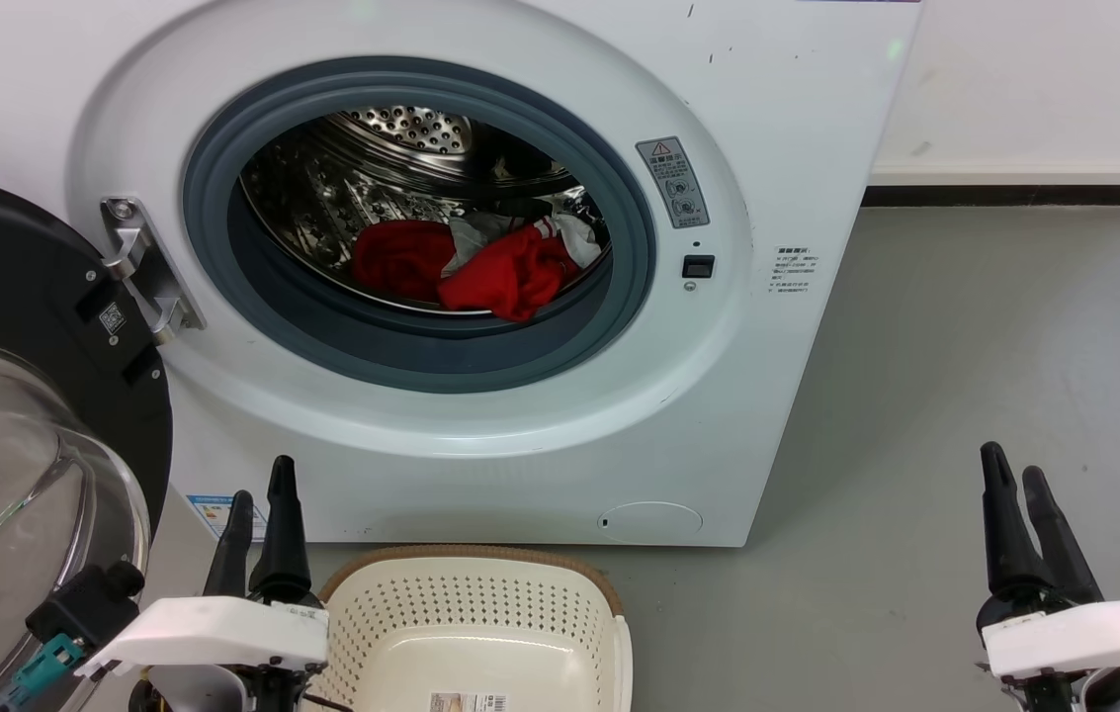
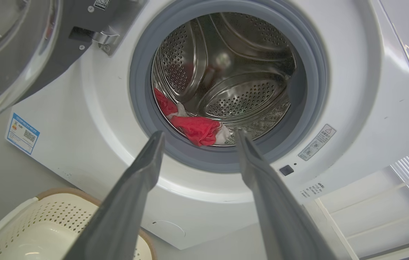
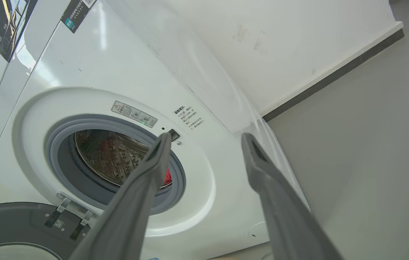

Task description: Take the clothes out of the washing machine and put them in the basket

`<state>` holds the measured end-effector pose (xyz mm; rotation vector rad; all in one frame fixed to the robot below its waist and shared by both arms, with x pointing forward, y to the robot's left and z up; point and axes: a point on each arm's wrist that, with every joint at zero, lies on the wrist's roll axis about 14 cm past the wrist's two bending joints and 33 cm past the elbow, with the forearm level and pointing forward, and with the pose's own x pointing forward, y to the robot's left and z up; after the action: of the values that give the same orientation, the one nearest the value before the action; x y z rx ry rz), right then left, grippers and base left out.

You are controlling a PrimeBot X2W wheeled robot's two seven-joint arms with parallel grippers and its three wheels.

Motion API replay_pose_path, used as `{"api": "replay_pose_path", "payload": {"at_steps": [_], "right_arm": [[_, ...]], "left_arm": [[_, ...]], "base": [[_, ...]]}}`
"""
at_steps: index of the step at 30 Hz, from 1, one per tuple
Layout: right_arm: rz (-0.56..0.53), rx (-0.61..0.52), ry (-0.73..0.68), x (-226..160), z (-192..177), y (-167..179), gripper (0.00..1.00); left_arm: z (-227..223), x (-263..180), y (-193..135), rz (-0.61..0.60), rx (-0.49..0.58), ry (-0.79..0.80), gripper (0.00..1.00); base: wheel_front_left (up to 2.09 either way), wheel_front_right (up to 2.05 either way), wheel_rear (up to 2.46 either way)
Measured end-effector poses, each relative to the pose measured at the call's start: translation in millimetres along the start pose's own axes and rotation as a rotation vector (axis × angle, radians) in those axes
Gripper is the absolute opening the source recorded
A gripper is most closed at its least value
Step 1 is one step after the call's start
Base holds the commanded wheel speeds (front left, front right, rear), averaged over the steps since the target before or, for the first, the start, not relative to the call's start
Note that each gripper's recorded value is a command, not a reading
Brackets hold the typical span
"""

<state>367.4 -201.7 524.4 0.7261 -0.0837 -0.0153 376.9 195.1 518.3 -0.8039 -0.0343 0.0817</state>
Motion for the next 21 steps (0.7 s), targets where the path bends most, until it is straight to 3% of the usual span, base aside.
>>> {"api": "replay_pose_path", "payload": {"at_steps": [21], "right_arm": [[0.061,-0.304,-0.046,-5.6,8.8,14.9,1.0]], "left_arm": [[2.2,-6.8,-9.7,-0.028,0.283,-0.049,1.0]], "base": [[0.0,0.0,0.0]]}}
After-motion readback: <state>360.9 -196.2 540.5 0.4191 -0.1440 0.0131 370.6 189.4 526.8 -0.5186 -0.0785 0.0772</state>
